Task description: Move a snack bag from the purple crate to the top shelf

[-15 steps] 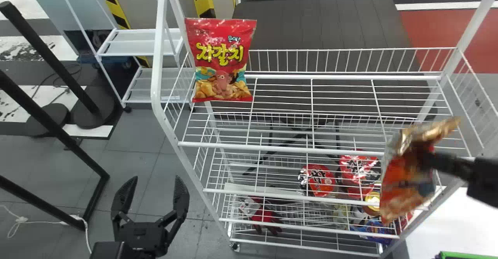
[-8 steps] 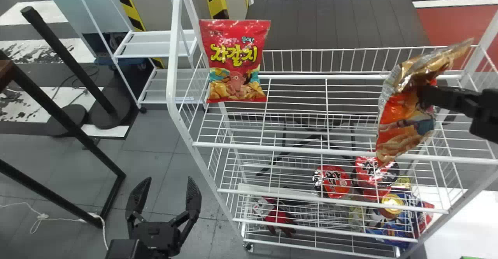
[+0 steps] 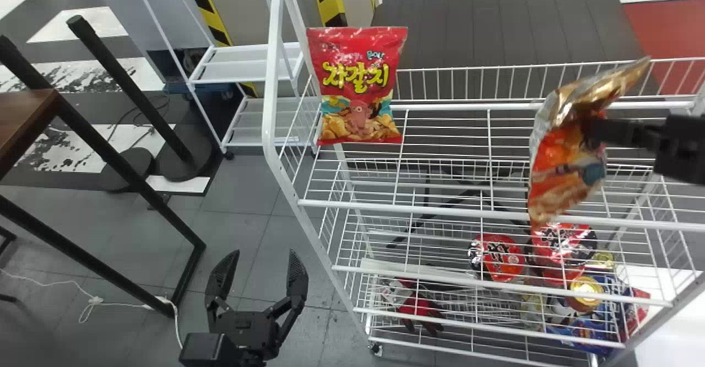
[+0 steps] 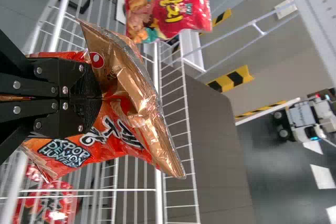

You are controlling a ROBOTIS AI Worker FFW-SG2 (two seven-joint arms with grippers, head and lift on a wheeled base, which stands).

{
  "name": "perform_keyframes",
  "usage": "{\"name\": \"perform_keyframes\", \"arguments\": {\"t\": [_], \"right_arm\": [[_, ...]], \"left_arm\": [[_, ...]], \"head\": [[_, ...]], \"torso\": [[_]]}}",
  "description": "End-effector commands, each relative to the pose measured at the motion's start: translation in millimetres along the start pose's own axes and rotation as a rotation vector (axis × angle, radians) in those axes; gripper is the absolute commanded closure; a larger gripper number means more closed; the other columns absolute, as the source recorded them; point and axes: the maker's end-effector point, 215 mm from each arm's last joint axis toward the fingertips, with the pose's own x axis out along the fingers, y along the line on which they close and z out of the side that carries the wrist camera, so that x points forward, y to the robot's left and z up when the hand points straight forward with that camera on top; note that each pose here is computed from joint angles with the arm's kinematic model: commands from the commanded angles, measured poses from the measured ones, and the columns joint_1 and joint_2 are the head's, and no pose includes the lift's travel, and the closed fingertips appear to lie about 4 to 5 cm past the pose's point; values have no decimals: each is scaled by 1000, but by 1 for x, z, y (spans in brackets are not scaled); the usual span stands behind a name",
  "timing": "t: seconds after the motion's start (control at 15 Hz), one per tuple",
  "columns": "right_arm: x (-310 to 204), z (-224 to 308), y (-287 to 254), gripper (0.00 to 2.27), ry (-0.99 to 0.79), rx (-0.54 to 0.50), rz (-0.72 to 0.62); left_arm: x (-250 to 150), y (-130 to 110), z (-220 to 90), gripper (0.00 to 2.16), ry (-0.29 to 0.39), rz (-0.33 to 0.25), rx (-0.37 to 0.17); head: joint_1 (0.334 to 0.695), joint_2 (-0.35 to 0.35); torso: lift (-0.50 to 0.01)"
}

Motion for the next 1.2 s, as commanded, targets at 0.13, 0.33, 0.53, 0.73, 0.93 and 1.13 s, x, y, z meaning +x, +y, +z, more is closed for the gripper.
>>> {"name": "perform_keyframes", "arguments": {"t": [0.13, 0.33, 0.53, 0.73, 0.93, 1.13], "right_arm": [[6, 68, 6, 2250, -171, -17, 17], [17, 91, 8, 2246, -248, -2, 40], [34, 93, 15, 2250, -292, 16, 53], [47, 101, 6, 2250, -355, 58, 47], [56, 112, 10, 2246, -447, 111, 83], [66, 108, 15, 2250, -489, 165, 128]], "left_arm": [[0, 4, -1, 120, 3, 8, 0], [-1, 4, -2, 120, 5, 9, -1], [-1, 4, -2, 120, 3, 11, -2], [-2, 3, -5, 120, 11, 11, -2], [-2, 4, -6, 124, 12, 14, -5], [-4, 5, -2, 124, -4, 15, -6]], "head": [[695, 247], [695, 240], [695, 240], [695, 244], [695, 241], [695, 246]], "torso": [[0], [0], [0], [0], [0], [0]]}}
